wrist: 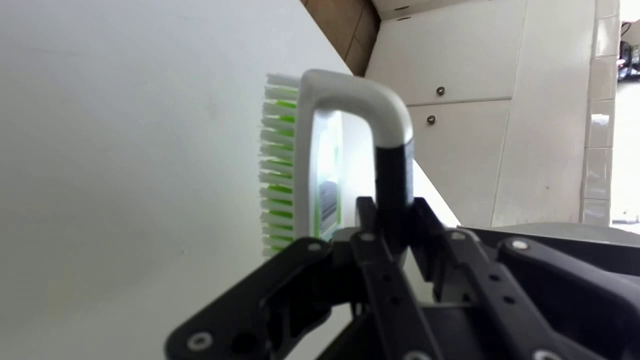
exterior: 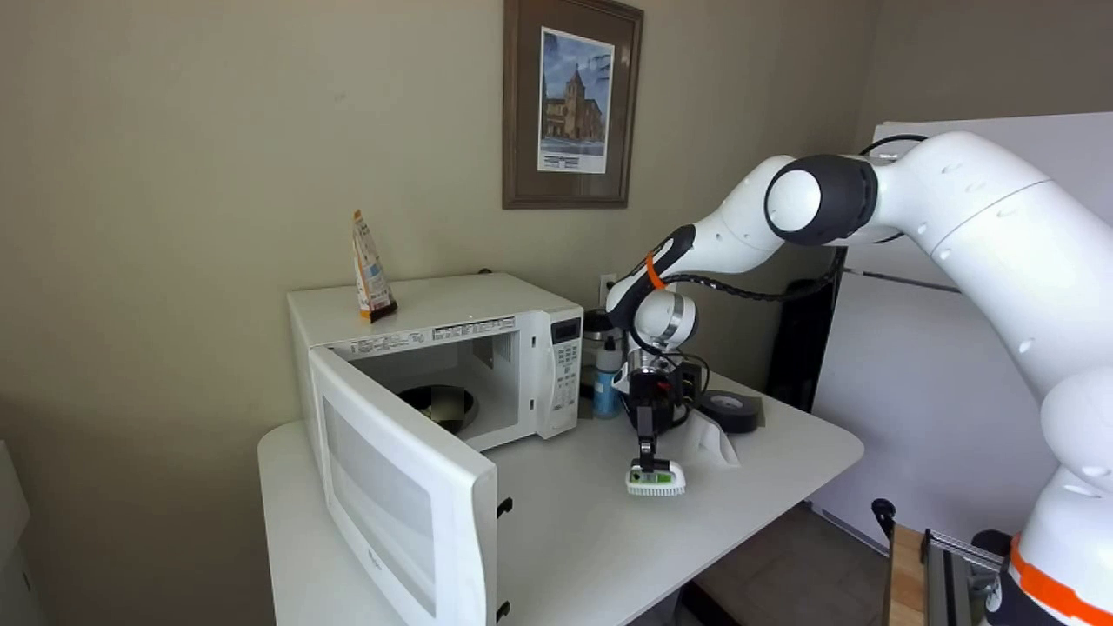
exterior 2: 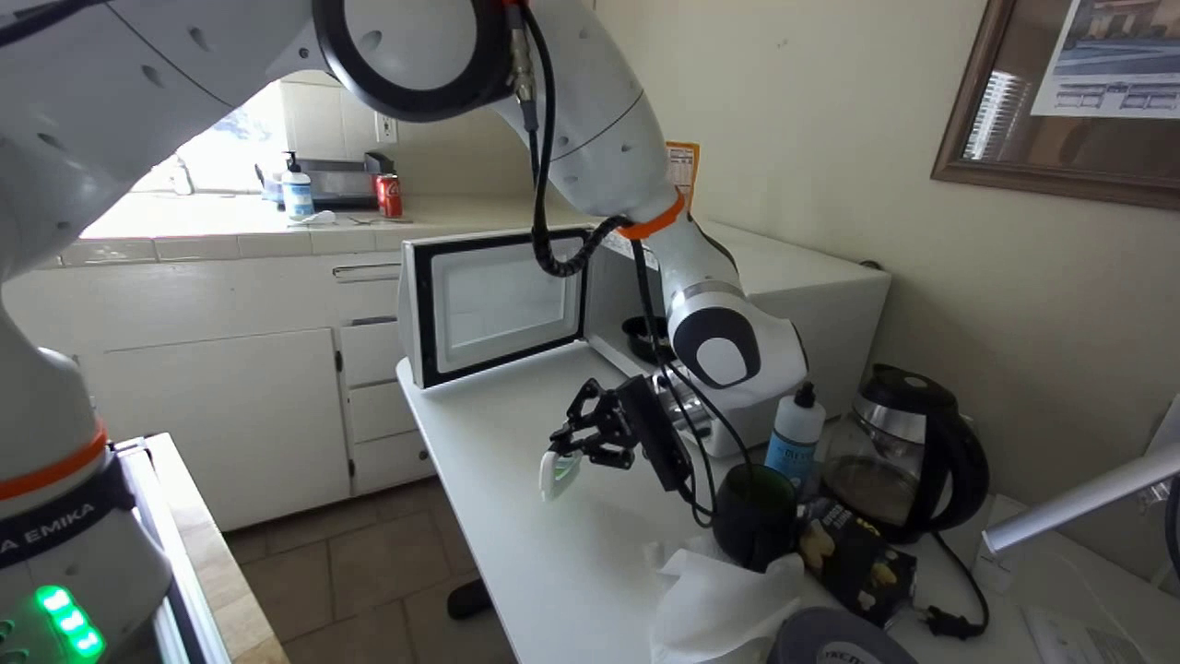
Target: Put the small brush on the table
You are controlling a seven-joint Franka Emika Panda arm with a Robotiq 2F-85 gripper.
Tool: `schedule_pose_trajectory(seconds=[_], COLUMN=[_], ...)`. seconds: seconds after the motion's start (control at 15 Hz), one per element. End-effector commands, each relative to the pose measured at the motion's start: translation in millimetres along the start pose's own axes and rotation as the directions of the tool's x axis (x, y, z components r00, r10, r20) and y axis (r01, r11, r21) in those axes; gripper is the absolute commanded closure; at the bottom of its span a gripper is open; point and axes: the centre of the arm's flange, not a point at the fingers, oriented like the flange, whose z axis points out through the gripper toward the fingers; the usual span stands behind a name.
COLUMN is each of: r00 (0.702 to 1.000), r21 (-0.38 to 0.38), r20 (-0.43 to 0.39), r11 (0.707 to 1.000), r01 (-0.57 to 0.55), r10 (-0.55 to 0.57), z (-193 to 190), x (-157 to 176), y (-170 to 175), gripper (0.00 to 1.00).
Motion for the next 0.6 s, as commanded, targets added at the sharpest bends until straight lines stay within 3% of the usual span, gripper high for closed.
schedule_pose_trajectory(seconds=[0.0, 0.2, 0.53], r00=[0.998, 0.993, 0.964], r21=[0.000, 0.024, 0.059], r20=[-0.067, -0.044, -0.131], r11=[1.000, 0.994, 0.973], r01=[-0.006, -0.105, -0.224], r10=[0.006, 0.106, 0.230], z=[-8, -15, -23], x=[2, -18, -60], y=[16, 23, 47], gripper=[0.95, 0.95, 0.95])
